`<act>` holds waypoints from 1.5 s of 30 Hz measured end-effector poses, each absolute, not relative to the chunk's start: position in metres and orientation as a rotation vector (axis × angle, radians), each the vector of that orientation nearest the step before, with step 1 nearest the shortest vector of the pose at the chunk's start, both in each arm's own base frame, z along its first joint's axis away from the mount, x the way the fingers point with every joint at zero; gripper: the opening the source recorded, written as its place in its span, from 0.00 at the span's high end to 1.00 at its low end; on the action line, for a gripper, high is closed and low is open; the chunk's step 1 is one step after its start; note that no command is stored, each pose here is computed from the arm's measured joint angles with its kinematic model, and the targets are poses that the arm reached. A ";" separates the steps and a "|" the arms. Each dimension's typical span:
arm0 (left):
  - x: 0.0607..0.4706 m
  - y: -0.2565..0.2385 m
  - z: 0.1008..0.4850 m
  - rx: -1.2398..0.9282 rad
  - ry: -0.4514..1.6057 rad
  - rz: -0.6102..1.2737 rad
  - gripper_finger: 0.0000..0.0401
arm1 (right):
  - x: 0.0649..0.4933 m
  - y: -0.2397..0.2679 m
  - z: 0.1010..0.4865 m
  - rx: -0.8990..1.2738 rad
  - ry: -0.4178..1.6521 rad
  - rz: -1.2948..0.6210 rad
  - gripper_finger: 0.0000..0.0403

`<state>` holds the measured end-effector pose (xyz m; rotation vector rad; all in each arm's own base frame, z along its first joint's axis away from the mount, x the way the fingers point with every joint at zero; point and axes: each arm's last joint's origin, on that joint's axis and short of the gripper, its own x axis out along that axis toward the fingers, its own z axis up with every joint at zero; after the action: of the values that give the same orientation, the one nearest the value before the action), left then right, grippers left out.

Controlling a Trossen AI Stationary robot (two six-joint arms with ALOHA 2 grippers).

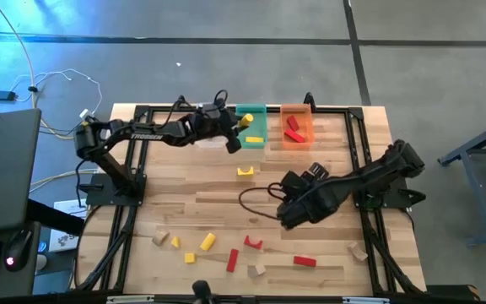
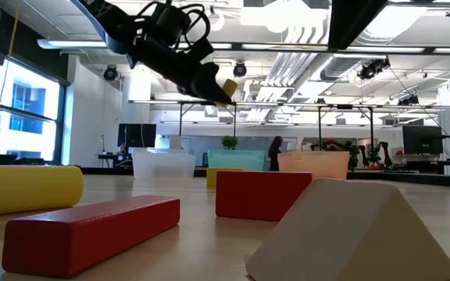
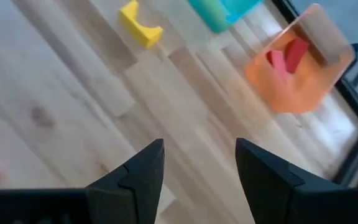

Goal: Sort & place blocks by color
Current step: Put the yellow block into the green transparent bin

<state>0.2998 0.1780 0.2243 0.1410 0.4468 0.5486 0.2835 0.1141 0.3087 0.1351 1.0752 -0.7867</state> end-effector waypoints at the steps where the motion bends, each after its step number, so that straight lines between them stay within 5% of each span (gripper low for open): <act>1: 0.300 0.180 0.223 0.133 0.446 0.546 0.72 | 0.284 0.117 0.308 0.143 1.066 -0.779 0.55; 36: 0.311 0.207 0.156 -0.015 0.523 0.576 0.71 | 0.278 0.214 0.247 0.401 1.224 -0.710 0.55; 45: 0.312 0.208 0.161 -0.003 0.517 0.566 0.58 | 0.274 0.227 0.247 0.424 1.211 -0.645 0.55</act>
<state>0.3121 0.2084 0.1612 -0.0029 0.5171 0.5658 0.2745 0.2274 0.2467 0.4241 1.2107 -0.6452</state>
